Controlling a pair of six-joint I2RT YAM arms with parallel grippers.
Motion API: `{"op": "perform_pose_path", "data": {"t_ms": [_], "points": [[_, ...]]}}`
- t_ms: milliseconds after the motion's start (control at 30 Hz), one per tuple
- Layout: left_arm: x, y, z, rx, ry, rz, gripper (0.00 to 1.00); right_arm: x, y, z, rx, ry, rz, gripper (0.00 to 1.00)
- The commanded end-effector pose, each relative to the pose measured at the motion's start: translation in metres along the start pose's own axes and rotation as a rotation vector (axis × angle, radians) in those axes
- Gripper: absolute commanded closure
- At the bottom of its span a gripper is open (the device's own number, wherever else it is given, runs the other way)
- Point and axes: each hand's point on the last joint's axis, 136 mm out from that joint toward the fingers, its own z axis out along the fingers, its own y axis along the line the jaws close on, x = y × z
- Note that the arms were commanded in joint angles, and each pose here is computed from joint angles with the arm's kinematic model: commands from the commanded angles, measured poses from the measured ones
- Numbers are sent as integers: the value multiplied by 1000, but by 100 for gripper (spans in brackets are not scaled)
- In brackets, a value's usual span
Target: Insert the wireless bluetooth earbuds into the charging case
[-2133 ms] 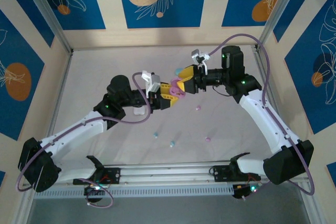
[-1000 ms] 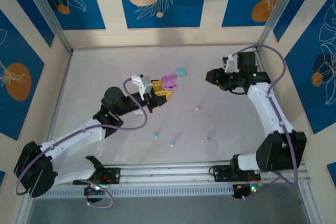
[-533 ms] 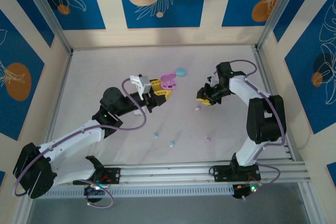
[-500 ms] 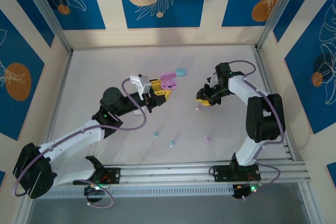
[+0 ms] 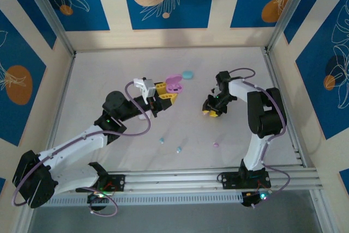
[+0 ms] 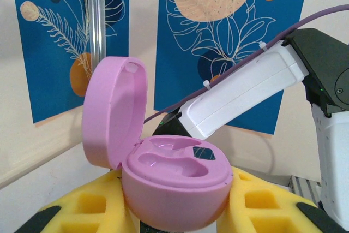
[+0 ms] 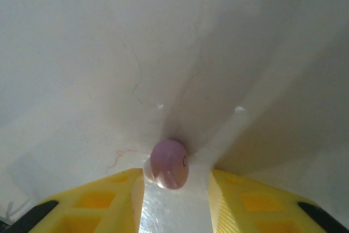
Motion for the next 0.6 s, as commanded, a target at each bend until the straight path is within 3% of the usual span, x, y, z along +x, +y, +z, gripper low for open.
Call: {"op": "perform_pose_path", "data": {"t_ms": [0,567], "points": [[-12,-5,1,8,-29,32,79,-5,7,3,-1,-2,-33,65],[-12,-5,0,6,-22,24,79,-15,28,4,37,-24,-167,68]]}}
